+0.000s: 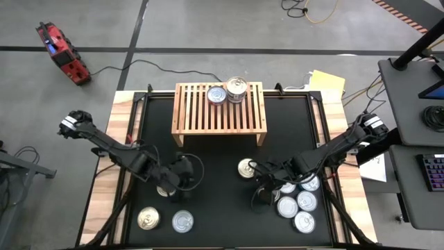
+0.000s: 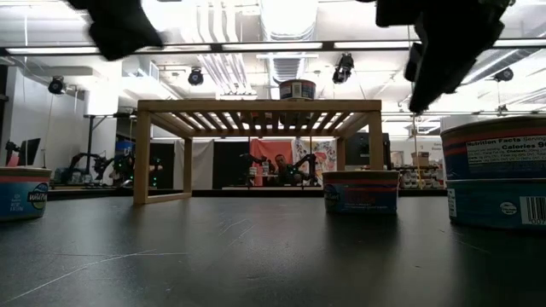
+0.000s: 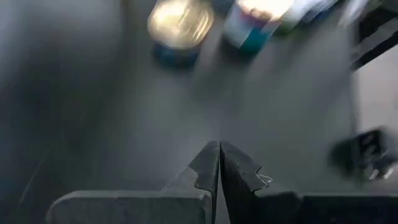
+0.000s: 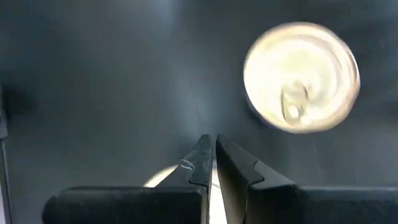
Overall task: Stack canned seafood by type on shelf
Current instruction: Put the green tuna can on the shelf
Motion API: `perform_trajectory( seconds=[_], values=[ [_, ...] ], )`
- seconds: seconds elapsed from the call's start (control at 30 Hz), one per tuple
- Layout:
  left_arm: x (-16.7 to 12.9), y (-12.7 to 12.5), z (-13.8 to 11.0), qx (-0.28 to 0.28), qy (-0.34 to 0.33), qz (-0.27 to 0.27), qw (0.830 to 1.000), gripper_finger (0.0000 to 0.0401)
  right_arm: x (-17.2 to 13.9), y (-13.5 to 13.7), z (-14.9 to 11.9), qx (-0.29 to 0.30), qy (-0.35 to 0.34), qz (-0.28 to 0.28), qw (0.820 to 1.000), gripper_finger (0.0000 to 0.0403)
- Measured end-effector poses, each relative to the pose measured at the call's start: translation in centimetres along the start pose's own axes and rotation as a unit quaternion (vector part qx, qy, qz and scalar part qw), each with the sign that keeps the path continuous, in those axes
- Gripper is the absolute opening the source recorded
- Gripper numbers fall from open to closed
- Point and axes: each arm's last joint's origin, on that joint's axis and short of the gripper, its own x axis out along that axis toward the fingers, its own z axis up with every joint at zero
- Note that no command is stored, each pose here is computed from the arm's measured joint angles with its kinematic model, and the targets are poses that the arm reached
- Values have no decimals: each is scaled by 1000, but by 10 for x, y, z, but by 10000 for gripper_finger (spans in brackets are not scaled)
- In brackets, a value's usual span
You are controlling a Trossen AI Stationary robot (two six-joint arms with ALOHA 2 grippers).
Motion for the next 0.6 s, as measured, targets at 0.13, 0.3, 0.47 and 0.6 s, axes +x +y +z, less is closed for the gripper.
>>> perform_trajectory(
  seconds=[0.13, 0.3, 0.47, 0.6],
  values=[
    [-18, -10, -6, -37, 76, 51, 995, 0, 4, 3, 3, -40, -35, 25, 998, 12],
    [-31, -37, -9, -31, 95, 41, 994, 0, 6, 3, 3, -64, -45, 25, 997, 12],
    [-27, -63, -20, 0, 111, 27, 993, 0, 6, 4, 2, -79, -47, 23, 995, 12],
    [-11, -80, -33, 19, 165, 21, 986, 0, 4, 12, 0, -87, -57, 37, 994, 12]
  ],
)
